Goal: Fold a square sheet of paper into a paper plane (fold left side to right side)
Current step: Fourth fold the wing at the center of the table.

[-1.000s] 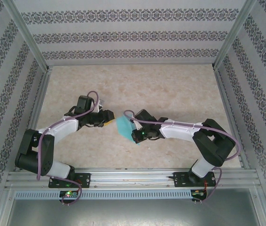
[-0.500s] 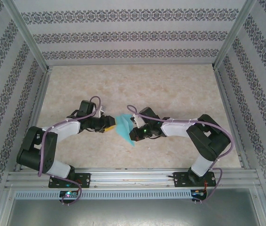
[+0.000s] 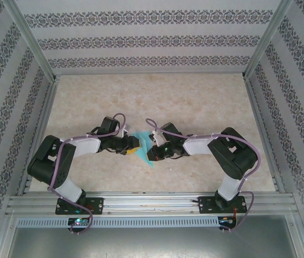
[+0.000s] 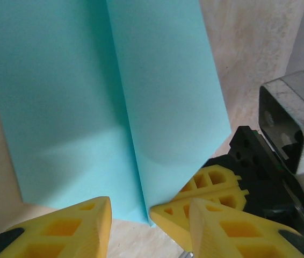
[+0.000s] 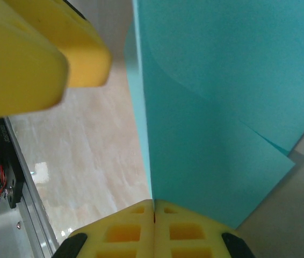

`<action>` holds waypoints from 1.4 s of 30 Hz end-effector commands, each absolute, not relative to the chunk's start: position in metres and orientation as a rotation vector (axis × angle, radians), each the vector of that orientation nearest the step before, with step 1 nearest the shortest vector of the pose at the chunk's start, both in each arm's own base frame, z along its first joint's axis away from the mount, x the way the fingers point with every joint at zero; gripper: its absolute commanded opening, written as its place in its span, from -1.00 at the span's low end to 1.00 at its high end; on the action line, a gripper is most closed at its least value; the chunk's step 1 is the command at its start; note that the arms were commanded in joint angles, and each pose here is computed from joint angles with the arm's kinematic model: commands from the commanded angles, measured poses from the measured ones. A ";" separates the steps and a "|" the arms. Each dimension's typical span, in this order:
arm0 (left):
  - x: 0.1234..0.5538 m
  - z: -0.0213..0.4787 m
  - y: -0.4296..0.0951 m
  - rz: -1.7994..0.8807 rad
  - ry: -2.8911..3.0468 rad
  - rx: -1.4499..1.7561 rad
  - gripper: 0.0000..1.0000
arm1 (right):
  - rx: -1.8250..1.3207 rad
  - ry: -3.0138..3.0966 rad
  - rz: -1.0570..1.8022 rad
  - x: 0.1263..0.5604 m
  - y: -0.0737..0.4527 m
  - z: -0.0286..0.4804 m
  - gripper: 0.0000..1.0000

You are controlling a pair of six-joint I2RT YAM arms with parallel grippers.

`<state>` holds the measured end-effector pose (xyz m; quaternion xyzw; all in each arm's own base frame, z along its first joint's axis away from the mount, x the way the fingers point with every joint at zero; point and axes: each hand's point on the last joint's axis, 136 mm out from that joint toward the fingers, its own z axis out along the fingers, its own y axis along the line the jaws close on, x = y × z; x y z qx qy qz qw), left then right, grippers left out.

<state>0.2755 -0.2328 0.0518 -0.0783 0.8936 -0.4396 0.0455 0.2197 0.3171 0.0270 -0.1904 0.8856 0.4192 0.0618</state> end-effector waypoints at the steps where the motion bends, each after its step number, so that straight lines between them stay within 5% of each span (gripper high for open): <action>1: 0.291 0.057 -0.242 -1.329 2.689 -0.211 -0.16 | -0.569 2.676 1.314 0.218 0.318 0.026 -1.00; 24: 0.300 0.014 -0.232 -1.072 2.894 -0.264 -0.16 | -0.535 2.702 1.325 0.219 0.316 0.017 -1.00; 42: 0.302 0.002 -0.226 -0.999 2.924 -0.296 -0.17 | -0.467 2.612 1.336 0.233 0.305 0.050 -0.23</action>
